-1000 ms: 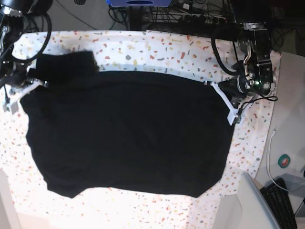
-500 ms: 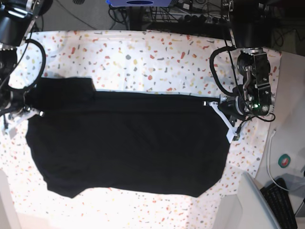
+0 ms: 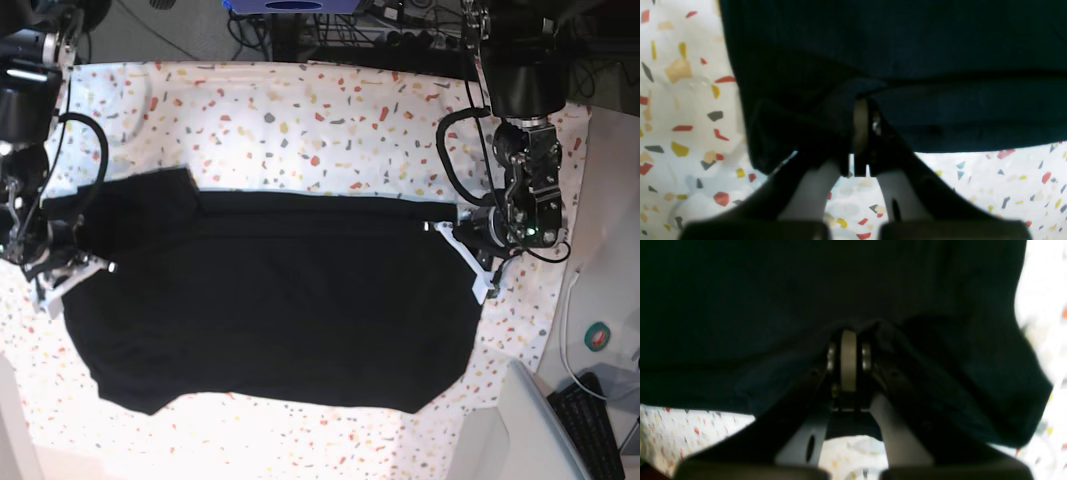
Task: Layout the t-shirt on the table in an organized manner, then fold the t-shirt properly
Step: 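Grasp the shirt's collar-side edge with both grippers at each end, then pull the gripped edge with both grippers away from the hem, stretching the shirt, then release the edge and move both grippers to the shirt's side corners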
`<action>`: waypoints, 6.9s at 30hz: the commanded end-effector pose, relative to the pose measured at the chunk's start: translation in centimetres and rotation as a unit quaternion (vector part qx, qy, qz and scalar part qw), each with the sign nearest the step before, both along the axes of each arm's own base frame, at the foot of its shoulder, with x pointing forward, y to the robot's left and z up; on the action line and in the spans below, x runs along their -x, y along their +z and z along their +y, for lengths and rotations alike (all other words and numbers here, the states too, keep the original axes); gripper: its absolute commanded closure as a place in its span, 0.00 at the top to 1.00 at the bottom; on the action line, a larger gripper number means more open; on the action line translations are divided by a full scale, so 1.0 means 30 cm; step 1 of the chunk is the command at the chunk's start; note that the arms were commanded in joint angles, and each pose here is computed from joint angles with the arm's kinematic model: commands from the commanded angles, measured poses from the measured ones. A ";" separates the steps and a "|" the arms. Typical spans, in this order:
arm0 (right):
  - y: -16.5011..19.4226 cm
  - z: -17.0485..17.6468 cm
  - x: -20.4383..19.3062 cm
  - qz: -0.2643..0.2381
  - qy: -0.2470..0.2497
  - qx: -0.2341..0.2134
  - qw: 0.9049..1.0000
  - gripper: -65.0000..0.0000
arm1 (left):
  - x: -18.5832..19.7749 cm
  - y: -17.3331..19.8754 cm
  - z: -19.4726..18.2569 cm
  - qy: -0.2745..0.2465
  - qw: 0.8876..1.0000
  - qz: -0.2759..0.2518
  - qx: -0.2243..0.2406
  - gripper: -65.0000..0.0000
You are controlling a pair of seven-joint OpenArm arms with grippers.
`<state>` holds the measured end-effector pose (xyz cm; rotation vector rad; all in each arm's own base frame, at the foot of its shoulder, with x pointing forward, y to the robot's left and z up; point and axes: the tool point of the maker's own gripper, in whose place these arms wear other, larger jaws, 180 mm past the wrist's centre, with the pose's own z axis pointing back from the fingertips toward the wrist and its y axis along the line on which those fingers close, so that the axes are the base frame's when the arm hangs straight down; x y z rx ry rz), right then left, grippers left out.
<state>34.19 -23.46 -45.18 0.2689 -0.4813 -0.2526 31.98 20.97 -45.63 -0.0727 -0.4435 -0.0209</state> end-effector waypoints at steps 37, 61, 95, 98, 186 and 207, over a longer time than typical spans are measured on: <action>0.283 -0.088 -0.036 -0.191 -0.033 0.060 0.979 0.47 | -0.171 0.191 0.236 0.194 0.963 -0.178 0.055 1.00; -0.135 -0.210 0.313 -0.067 -0.325 -0.107 0.937 0.67 | 0.189 -0.010 0.226 0.269 0.940 -0.124 0.169 0.99; -0.147 -0.220 0.217 -0.100 -0.323 -0.095 0.936 0.18 | 0.053 -0.170 0.082 0.267 0.936 -0.089 0.213 0.00; -0.141 -0.227 0.216 -0.104 -0.324 -0.092 0.936 0.00 | 0.049 -0.152 0.100 0.267 0.936 -0.096 0.208 0.00; -0.115 -0.179 -0.022 -0.066 -0.032 0.046 0.996 0.26 | 0.289 0.187 0.591 0.306 0.940 -0.150 0.034 0.00; 0.109 -0.102 0.043 -0.113 0.013 0.055 0.992 0.00 | 0.139 0.094 0.338 0.153 0.980 -0.123 -0.003 0.00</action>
